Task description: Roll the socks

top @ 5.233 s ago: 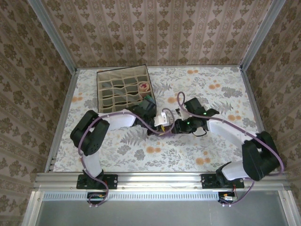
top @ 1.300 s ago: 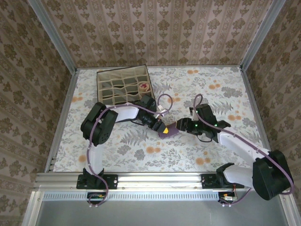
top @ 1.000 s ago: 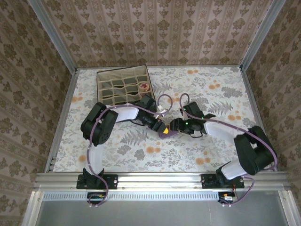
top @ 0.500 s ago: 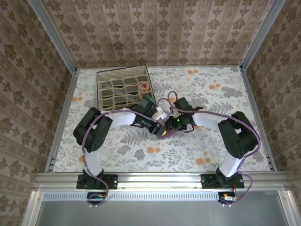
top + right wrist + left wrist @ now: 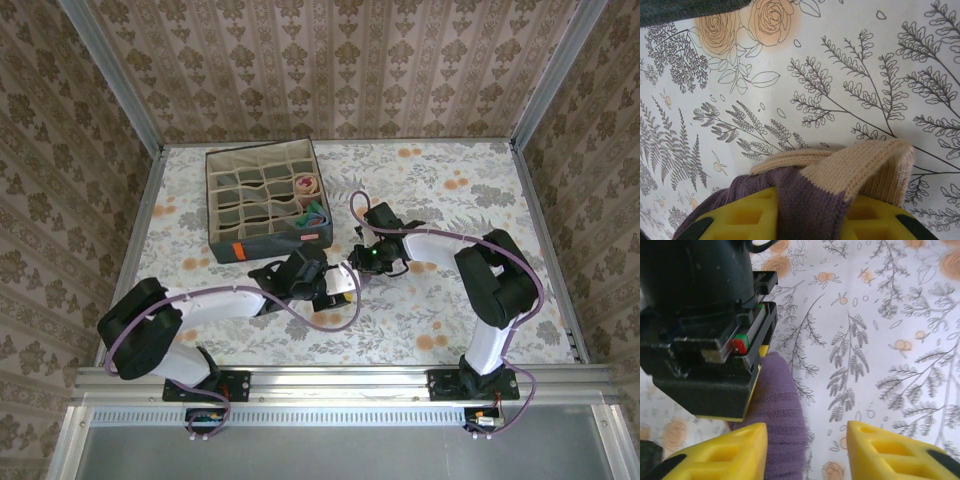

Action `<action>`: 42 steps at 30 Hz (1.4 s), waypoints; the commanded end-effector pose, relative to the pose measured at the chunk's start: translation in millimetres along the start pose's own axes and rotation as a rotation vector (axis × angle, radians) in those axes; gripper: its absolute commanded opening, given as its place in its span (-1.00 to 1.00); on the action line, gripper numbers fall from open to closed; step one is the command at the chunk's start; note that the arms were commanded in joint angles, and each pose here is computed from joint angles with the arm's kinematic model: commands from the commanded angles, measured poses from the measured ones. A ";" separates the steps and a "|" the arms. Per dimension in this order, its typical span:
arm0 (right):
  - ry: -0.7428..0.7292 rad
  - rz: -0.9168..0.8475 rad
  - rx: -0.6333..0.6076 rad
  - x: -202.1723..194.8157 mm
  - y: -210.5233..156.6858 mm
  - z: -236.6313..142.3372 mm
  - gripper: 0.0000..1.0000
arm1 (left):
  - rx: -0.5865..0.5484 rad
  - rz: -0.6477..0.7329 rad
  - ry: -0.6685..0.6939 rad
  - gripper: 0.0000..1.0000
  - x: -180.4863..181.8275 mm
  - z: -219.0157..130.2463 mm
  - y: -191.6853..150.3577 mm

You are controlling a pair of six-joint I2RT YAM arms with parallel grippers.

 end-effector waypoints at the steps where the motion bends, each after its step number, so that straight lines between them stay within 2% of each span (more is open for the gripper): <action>1: -0.236 0.064 0.223 -50.0 -50.6 28.8 -0.61 | 0.045 0.084 0.123 -0.06 11.7 6.8 -7.6; 7: -0.232 0.061 0.231 -48.6 -51.3 27.2 -0.60 | 0.070 0.081 0.132 -0.05 15.5 28.8 -16.0; 11: -0.227 0.066 0.240 -48.0 -51.5 27.4 -0.56 | 0.105 0.047 0.090 -0.08 14.7 43.9 -27.3; 13: -0.222 0.070 0.239 -46.8 -51.0 27.0 -0.49 | 0.133 0.020 0.071 -0.17 13.1 49.2 -35.1; 18: -0.192 0.083 0.207 -41.0 -46.8 17.4 -0.15 | 0.195 -0.103 0.000 -0.63 12.7 53.4 -50.5; 20: -0.177 0.067 0.156 -35.2 -40.5 6.1 -0.05 | 0.201 -0.175 -0.023 -0.68 14.2 53.5 -56.2; 24: -0.181 0.041 -0.025 -22.1 -23.9 -32.9 0.14 | 0.176 -0.349 -0.068 -0.71 19.3 51.6 -68.6; 30: -0.103 0.105 -0.210 -12.8 -10.8 -74.3 0.25 | 0.133 -0.562 -0.161 -0.76 29.2 52.1 -78.5; 35: -0.028 0.199 -0.319 -12.5 -12.3 -84.1 0.33 | 0.086 -0.680 -0.214 -0.80 37.4 52.8 -83.1; 42: 0.057 0.302 -0.334 -11.2 -5.7 -68.8 0.40 | 0.079 -0.742 -0.261 -0.81 43.6 58.0 -83.4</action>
Point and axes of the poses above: each hand's point on the last joint's axis, 136 mm out from that joint toward the fingers, its own z axis out along the fingers, its own x axis along the line the jaws close on, y = z × x, the point moved 7 cm from there along -z, back along the fingers, and after that the axes turned 4 degrees about z, right-handed, at the moved point
